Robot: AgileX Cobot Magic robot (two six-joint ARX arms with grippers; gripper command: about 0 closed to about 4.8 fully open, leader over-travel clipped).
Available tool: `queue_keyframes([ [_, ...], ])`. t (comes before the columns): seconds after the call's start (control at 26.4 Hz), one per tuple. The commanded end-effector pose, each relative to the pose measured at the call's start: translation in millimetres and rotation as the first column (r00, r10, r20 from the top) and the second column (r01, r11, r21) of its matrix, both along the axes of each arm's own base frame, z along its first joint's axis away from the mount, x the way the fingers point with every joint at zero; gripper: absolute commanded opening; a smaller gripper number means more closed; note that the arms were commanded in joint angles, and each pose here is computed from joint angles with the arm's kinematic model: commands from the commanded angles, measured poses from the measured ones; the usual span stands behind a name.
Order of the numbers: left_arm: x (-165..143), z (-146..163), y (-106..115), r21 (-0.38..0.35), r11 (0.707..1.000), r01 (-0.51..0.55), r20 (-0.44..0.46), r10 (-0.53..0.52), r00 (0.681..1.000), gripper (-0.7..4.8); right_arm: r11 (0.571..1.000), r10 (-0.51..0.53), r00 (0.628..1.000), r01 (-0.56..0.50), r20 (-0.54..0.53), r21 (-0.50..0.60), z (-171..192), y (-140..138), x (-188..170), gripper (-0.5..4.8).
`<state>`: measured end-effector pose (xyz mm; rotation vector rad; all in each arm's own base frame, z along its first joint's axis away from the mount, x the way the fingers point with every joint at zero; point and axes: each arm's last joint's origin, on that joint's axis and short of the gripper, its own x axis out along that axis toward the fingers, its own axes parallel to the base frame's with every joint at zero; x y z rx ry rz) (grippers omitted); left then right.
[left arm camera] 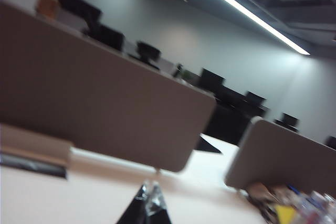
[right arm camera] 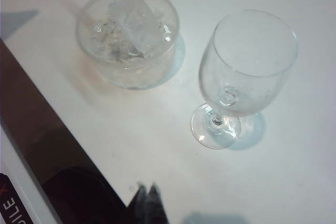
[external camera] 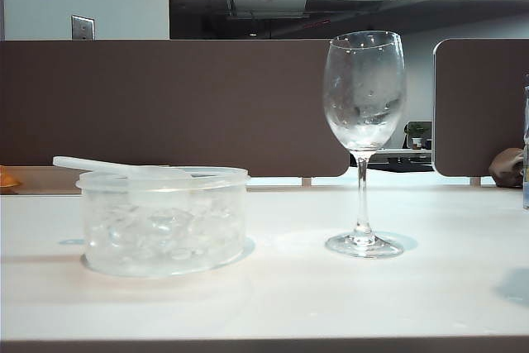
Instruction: Pick up an ice shovel filled with ice cubes and pour the ice from the shovel into the glass.
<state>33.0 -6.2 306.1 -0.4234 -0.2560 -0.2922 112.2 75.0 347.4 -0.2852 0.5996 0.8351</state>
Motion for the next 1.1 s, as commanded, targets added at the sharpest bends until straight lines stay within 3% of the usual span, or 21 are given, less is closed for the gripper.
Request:
queue_keyframes([
  [0.04, -31.7, 37.5, 1.4, 0.063, 0.989, -0.135, 0.068, 0.131, 0.989, -0.02, 1.0, 0.001, 1.0, -0.001, 0.013, 0.011, 2.3, -0.1, -0.2, 0.0],
  [0.19, -62.3, 91.9, 1.8, 0.098, 0.969, -0.228, 0.128, 0.215, 0.968, -0.02, 1.0, 0.001, 1.0, -0.001, 0.013, 0.011, 2.3, -0.1, -0.2, 0.0],
  [0.3, -50.2, 122.5, 2.7, 0.177, 0.952, -0.249, 0.051, 0.243, 0.969, -0.02, 1.0, 0.001, 1.0, -0.001, 0.013, 0.011, 2.3, -0.1, -0.2, 0.0],
  [0.45, 9.7, 125.7, 4.8, 0.224, 0.958, -0.178, -0.158, 0.216, 0.964, 0.08, 1.0, 0.001, 1.0, -0.001, 0.013, 0.011, 2.3, -0.1, -0.2, 0.0],
  [0.57, 56.4, 110.8, 6.0, 0.131, 0.986, -0.105, -0.375, 0.147, 0.915, 0.3, 1.0, 0.001, 1.0, -0.001, 0.013, 0.011, 2.3, -0.1, -0.2, 0.0],
  [0.64, 87.1, 97.3, 7.4, 0.024, 0.994, -0.108, -0.504, 0.105, 0.857, 0.33, 1.0, 0.001, 1.0, -0.001, 0.011, 0.01, 2.1, 0.1, 0.2, 0.0],
  [0.72, 115.0, 80.9, 8.5, -0.021, 0.993, -0.12, -0.595, 0.084, 0.799, 0.59, 1.0, 0.001, 1.0, -0.001, 0.012, 0.01, 2.1, 0.1, 0.2, 0.0],
  [0.83, 145.3, 54.8, 9.0, -0.046, 0.994, -0.102, -0.671, 0.045, 0.74, 0.59, 1.0, 0.001, 1.0, -0.002, 0.013, 0.011, 2.3, 0.0, 0.0, 0.0],
  [0.95, 163.5, 26.9, 9.5, -0.105, 0.988, -0.117, -0.706, 0.009, 0.708, 0.58, 1.0, 0.001, 1.0, -0.001, 0.011, 0.009, 2.0, 0.2, 0.3, 0.0],
  [1.06, 173.4, 1.0, 10.6, -0.138, 0.979, -0.151, -0.7, 0.012, 0.714, 0.58, 1.0, 0.001, 1.0, -0.001, 0.011, 0.009, 2.0, 0.2, 0.4, 0.0],
  [1.1, 175.7, -16.6, 10.7, -0.216, 0.959, -0.184, -0.694, -0.018, 0.72, 0.58, 1.0, 0.001, 1.0, -0.001, 0.011, 0.009, 2.0, 0.2, 0.4, 0.0],
])
